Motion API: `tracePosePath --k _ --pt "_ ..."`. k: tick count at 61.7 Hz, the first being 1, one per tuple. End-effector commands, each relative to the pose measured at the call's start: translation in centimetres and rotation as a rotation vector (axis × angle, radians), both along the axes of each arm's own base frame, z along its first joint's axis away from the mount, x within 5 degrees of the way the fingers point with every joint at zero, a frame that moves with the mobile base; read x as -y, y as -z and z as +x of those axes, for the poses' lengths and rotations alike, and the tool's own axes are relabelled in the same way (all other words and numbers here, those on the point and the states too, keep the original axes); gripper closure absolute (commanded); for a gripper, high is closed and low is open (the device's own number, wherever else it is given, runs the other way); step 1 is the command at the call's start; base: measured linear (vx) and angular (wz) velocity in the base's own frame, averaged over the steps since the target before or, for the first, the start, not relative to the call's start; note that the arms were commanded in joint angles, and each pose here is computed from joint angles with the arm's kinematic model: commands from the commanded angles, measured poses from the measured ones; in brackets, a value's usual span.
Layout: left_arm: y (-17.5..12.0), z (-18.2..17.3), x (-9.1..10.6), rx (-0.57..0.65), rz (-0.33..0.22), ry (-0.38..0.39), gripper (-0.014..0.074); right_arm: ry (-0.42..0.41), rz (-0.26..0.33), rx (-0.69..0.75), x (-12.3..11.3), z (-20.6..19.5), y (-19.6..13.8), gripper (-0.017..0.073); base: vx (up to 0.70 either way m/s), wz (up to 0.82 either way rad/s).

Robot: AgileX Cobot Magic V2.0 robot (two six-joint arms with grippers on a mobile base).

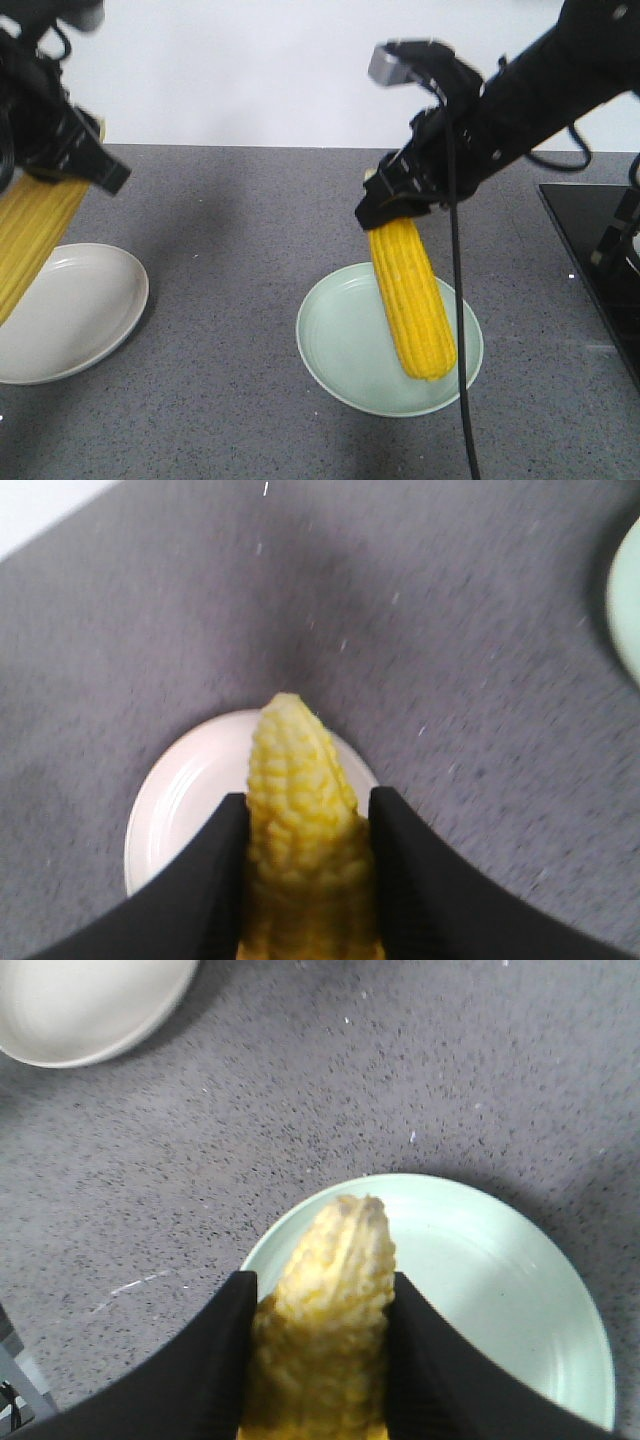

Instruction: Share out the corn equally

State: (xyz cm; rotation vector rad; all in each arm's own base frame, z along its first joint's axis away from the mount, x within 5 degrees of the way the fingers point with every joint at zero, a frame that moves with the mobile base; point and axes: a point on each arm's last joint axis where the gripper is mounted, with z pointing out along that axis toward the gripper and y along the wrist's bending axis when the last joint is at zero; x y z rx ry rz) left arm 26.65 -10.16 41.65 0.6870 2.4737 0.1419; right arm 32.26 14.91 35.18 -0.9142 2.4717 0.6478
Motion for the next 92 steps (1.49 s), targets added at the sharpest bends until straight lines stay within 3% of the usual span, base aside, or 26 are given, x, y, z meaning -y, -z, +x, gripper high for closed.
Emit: tracePosePath --k 1,22,46,58,76,92 --pt "-0.3 -0.7 -0.6 0.051 0.017 -0.013 0.0601 0.015 0.060 0.100 0.0 -0.5 -1.0 0.0566 0.00 0.00" --pt "0.5 -0.3 -0.5 0.064 0.026 -0.012 0.0601 0.039 0.049 0.163 0.1 0.4 0.8 0.0566 0.00 0.00" --pt "0.6 -0.6 -1.0 0.030 0.074 -0.032 0.0601 0.027 0.053 0.056 -0.6 1.4 3.3 0.0532 0.00 0.00" --pt "0.6 -0.6 -1.0 0.030 0.074 -0.032 0.0601 0.017 0.050 0.040 -0.6 1.2 3.4 0.0421 0.00 0.00" --pt "0.6 -0.6 -1.0 0.030 0.074 -0.032 0.0601 0.021 0.046 0.042 -0.5 1.3 3.4 0.0138 0.00 0.00" --pt "0.6 -0.6 -1.0 0.032 0.073 -0.031 0.0601 0.022 0.042 0.048 -0.5 1.3 3.4 0.0101 0.00 0.00"
